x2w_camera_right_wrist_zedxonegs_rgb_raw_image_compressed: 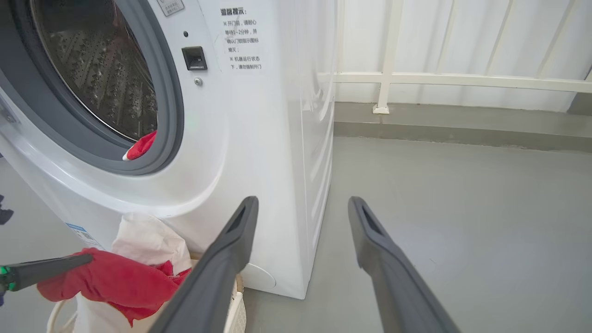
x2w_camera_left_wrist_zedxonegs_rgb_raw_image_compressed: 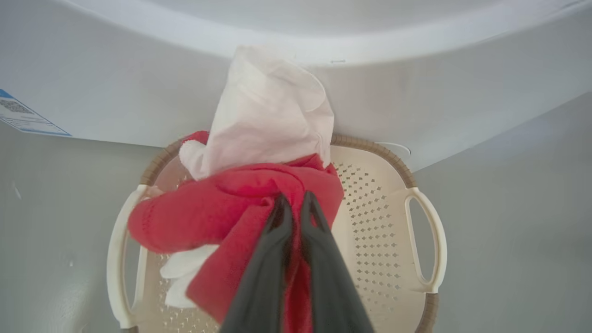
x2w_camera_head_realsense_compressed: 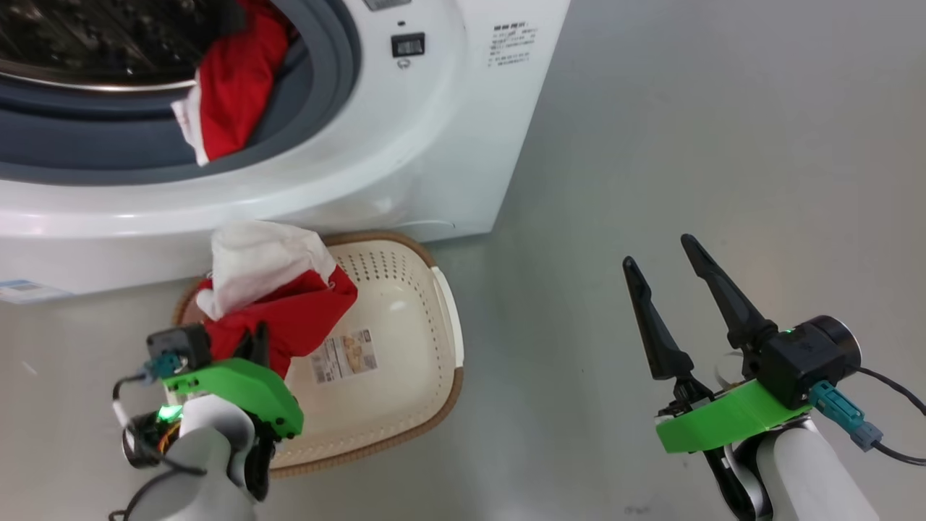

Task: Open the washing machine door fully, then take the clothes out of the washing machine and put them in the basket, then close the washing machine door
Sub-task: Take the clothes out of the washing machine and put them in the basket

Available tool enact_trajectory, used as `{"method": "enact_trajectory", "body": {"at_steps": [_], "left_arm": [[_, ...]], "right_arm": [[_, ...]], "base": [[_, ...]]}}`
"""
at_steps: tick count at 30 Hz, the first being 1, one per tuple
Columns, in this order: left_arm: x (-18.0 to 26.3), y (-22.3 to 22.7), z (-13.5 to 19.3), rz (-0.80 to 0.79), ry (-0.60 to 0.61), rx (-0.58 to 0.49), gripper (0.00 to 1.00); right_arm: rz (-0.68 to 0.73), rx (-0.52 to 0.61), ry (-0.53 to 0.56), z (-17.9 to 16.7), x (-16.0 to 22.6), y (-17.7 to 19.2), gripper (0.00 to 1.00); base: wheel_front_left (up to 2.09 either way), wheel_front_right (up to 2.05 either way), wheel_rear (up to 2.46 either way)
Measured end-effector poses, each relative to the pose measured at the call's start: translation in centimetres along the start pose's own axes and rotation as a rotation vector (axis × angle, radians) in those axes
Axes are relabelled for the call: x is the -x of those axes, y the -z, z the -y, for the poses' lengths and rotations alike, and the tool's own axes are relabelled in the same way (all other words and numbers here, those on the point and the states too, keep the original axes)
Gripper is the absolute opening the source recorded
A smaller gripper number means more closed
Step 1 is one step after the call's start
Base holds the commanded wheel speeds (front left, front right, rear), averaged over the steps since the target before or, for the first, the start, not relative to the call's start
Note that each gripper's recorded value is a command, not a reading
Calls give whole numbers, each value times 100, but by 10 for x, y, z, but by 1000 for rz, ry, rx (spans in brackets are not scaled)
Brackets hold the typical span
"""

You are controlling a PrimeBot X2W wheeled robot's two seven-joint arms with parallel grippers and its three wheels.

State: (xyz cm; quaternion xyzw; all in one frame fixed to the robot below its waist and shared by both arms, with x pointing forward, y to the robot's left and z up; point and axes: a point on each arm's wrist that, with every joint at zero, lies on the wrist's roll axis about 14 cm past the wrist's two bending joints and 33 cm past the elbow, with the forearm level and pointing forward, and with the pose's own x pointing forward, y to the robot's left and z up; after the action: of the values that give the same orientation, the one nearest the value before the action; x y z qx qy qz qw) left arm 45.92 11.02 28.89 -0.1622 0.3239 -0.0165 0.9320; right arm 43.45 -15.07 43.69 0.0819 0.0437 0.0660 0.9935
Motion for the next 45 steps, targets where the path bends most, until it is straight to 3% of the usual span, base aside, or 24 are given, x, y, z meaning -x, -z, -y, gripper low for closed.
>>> {"method": "enact_trajectory", "body": {"at_steps": [13,26,27,28,30,45], "left_arm": [[-32,67,-17,-357,-43,-25,0],[-46,102,-18,-479,-45,-57,0],[-46,103,-18,-481,-42,-63,33],[-46,103,-18,-479,-40,-69,47],[-47,99,-18,-457,-39,-73,100],[-43,37,5,-173,36,-84,100]], "right_arm": [[-57,-16,38,18,-15,26,100],[-99,-10,68,32,-20,45,100],[-100,-10,68,32,-20,45,100],[-101,-10,68,32,-20,46,100],[-101,-11,66,31,-21,46,100],[-45,-15,38,20,-22,23,100]], "base": [[0,0,0],[0,0,0],[0,0,0],[0,0,0],[0,0,0],[0,0,0]]}}
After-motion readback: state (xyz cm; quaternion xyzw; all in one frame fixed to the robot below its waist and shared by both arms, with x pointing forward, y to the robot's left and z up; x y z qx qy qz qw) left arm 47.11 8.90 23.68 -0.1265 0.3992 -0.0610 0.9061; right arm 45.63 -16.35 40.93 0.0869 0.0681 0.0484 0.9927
